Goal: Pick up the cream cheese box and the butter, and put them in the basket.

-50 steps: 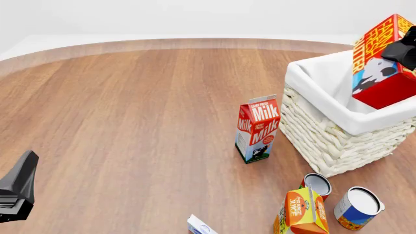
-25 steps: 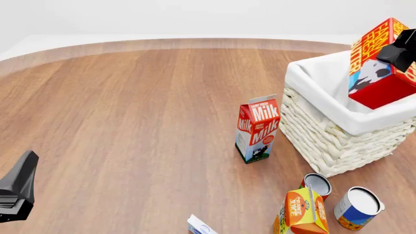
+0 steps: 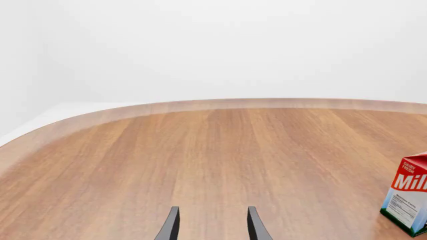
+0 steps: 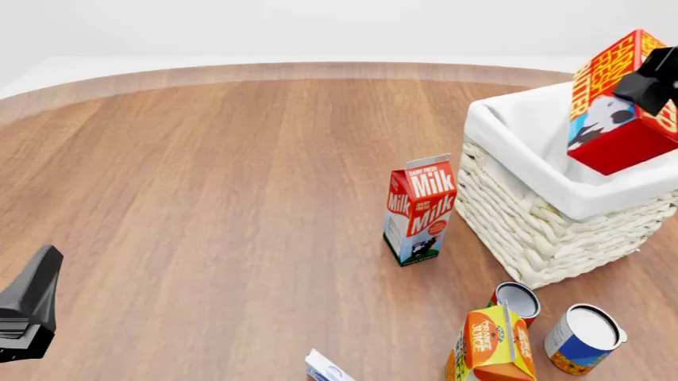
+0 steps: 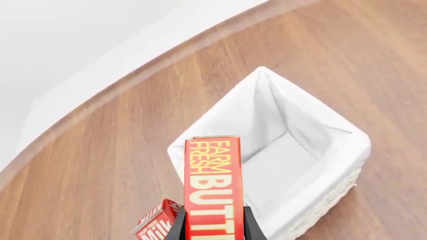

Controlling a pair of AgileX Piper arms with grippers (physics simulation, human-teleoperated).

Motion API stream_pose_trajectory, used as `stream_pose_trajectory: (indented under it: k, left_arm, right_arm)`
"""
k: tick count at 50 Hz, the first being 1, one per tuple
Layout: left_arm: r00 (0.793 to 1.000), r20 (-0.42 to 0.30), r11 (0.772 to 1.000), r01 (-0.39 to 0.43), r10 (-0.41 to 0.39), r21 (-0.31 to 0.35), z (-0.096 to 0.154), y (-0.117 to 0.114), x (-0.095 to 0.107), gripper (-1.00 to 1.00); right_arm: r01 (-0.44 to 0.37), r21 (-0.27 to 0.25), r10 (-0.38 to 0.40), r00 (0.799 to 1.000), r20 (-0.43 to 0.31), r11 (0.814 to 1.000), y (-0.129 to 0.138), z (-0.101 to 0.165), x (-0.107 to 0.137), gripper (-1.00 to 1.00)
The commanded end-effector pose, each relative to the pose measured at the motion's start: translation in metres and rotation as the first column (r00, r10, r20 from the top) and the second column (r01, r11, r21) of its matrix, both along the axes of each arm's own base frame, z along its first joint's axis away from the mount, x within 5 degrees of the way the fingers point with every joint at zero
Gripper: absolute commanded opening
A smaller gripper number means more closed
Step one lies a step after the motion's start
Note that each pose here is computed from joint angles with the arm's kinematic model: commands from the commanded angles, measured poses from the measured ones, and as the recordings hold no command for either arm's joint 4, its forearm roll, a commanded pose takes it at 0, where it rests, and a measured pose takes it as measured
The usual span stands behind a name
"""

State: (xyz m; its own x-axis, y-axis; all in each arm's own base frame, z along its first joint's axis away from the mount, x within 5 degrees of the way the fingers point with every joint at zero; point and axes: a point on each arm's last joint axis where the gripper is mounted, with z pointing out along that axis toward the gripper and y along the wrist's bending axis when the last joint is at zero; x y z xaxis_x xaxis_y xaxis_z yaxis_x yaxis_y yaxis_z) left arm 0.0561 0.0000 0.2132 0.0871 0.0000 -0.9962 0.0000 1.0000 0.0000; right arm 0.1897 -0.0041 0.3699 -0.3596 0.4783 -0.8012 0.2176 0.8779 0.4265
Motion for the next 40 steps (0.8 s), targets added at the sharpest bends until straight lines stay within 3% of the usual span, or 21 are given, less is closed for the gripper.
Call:
stream_pose_trajectory:
  k: [1,13,14,33,40]
  left_arm:
    - [1.000,0.000,1.000,0.000,0.000,0.000,0.000,0.000,0.000,1.00]
    - [1.000,0.000,1.000,0.000,0.000,0.000,0.000,0.000,0.000,1.00]
    - [1.000,0.000,1.000,0.000,0.000,0.000,0.000,0.000,0.000,1.00]
    - [1.000,0.000,1.000,0.000,0.000,0.000,0.000,0.000,0.000,1.00]
    - [1.000,0.000,1.000,0.000,0.000,0.000,0.000,0.000,0.000,1.00]
  right_arm:
    - [0.006,0.021,-0.007,1.000,0.031,1.000,0.000,0.004,0.001,-1.00]
    - [0.017,0.019,-0.018,1.000,0.020,1.000,-0.002,-0.002,0.010,-1.00]
    - [0.014,0.027,-0.015,1.000,0.023,1.000,-0.001,-0.003,0.010,1.00]
    - [0.005,0.012,-0.005,0.999,0.032,1.000,0.000,0.002,0.009,1.00]
    - [-0.056,-0.016,0.057,0.998,0.040,0.998,0.009,0.013,0.000,1.00]
